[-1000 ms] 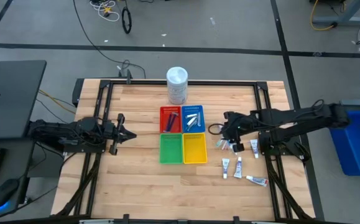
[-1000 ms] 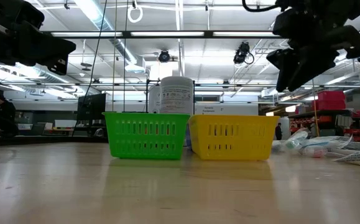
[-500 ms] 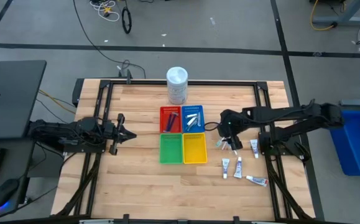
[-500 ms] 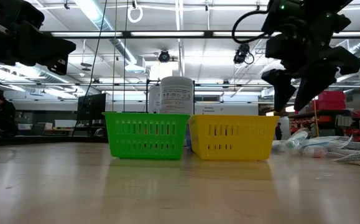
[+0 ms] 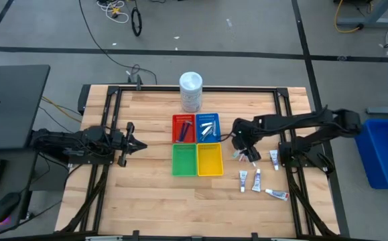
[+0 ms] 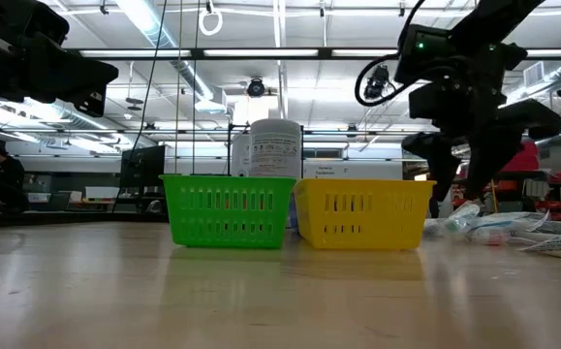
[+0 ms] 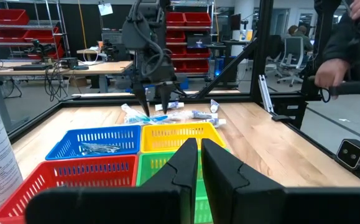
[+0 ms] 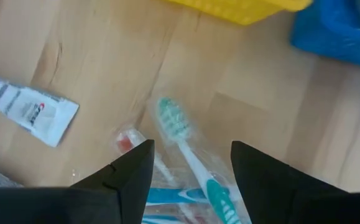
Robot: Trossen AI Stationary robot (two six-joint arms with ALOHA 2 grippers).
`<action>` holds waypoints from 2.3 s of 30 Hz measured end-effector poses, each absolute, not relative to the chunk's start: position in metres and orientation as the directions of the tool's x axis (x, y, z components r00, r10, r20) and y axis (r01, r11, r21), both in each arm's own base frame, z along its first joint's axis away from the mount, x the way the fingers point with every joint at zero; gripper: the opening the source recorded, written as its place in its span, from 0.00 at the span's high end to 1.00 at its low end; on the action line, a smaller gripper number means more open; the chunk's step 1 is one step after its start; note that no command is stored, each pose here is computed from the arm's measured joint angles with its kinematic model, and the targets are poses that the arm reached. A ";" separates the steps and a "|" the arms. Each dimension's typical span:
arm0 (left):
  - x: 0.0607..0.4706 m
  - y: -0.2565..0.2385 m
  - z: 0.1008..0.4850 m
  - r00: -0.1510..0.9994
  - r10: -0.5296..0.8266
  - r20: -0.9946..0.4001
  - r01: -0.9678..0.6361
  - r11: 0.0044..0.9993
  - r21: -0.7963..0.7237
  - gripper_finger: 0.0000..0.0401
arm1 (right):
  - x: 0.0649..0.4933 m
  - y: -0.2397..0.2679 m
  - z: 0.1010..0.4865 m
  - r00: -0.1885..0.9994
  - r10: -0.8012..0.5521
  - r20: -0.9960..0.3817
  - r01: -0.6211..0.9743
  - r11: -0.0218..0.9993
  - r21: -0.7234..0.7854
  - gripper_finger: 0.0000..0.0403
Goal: Pick & Place Travel size toiletries
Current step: Put the green toothbrush into the green bin
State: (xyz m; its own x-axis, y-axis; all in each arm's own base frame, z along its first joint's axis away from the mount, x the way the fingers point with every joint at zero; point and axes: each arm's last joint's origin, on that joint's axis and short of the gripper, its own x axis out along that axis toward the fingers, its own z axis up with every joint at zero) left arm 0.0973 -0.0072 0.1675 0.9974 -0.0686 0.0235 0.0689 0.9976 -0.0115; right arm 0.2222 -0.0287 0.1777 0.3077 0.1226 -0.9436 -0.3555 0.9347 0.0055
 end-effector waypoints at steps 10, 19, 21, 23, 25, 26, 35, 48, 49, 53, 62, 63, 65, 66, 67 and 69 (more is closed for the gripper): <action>0.097 -0.007 0.167 0.997 -0.069 0.023 0.069 0.998 -0.011 0.93 | 0.232 -0.030 0.159 0.261 0.130 -0.957 -0.410 0.912 0.012 0.42; 0.097 -0.007 0.167 0.997 -0.068 0.023 0.068 0.998 -0.011 0.93 | 0.236 -0.031 0.144 0.195 0.124 -0.973 -0.503 0.864 0.009 0.46; 0.097 -0.007 0.167 0.997 -0.069 0.023 0.069 0.998 -0.012 0.93 | 0.237 -0.031 0.141 0.189 0.123 -0.974 -0.519 0.855 0.008 0.48; 0.097 -0.007 0.167 0.997 -0.069 0.023 0.069 0.998 -0.011 0.93 | 0.237 -0.031 0.140 0.184 0.124 -0.975 -0.529 0.848 0.008 0.50; 0.097 -0.007 0.167 0.997 -0.069 0.024 0.069 0.998 -0.011 0.93 | 0.238 -0.031 0.138 0.181 0.124 -0.976 -0.532 0.847 0.009 0.53; 0.097 -0.007 0.167 0.997 -0.069 0.023 0.069 0.998 -0.011 0.93 | 0.238 -0.031 0.138 0.178 0.125 -0.976 -0.532 0.846 0.011 0.54; 0.097 -0.007 0.167 0.997 -0.069 0.023 0.069 0.998 -0.012 0.93 | 0.240 -0.032 0.135 0.178 0.115 -0.977 -0.531 0.847 0.003 0.74; 0.097 -0.007 0.167 0.997 -0.069 0.023 0.069 0.998 -0.012 0.93 | 0.239 -0.031 0.136 0.174 0.127 -0.976 -0.533 0.846 0.015 0.87; 0.097 -0.007 0.167 0.997 -0.069 0.023 0.069 0.998 -0.012 0.93 | 0.238 -0.031 0.136 0.171 0.133 -0.976 -0.534 0.845 0.021 0.87; 0.097 -0.007 0.167 0.997 -0.069 0.023 0.069 0.998 -0.011 0.93 | 0.236 -0.031 0.141 0.184 0.132 -0.974 -0.550 0.835 0.009 0.89; 0.097 -0.007 0.167 0.997 -0.069 0.023 0.069 0.998 -0.011 0.93 | 0.227 -0.030 0.160 0.217 0.120 -0.969 -0.554 0.832 -0.021 0.90; 0.097 -0.007 0.167 0.997 -0.069 0.023 0.069 0.998 -0.011 0.93 | 0.225 -0.029 0.163 0.229 0.117 -0.966 -0.554 0.832 -0.031 0.90; 0.097 -0.007 0.167 0.997 -0.069 0.023 0.069 0.998 -0.011 0.93 | 0.223 -0.028 0.170 0.256 0.112 -0.960 -0.548 0.835 -0.049 0.90; 0.097 -0.007 0.167 0.997 -0.069 0.023 0.069 0.998 -0.012 0.93 | 0.222 -0.027 0.172 0.270 0.112 -0.956 -0.545 0.837 -0.056 0.90; 0.097 -0.007 0.167 0.997 -0.068 0.023 0.069 0.998 -0.011 0.93 | 0.222 -0.027 0.175 0.282 0.111 -0.953 -0.545 0.836 -0.064 0.91; 0.097 -0.007 0.167 0.997 -0.069 0.023 0.069 0.998 -0.011 0.93 | 0.220 -0.025 0.180 0.305 0.108 -0.946 -0.547 0.833 -0.081 0.90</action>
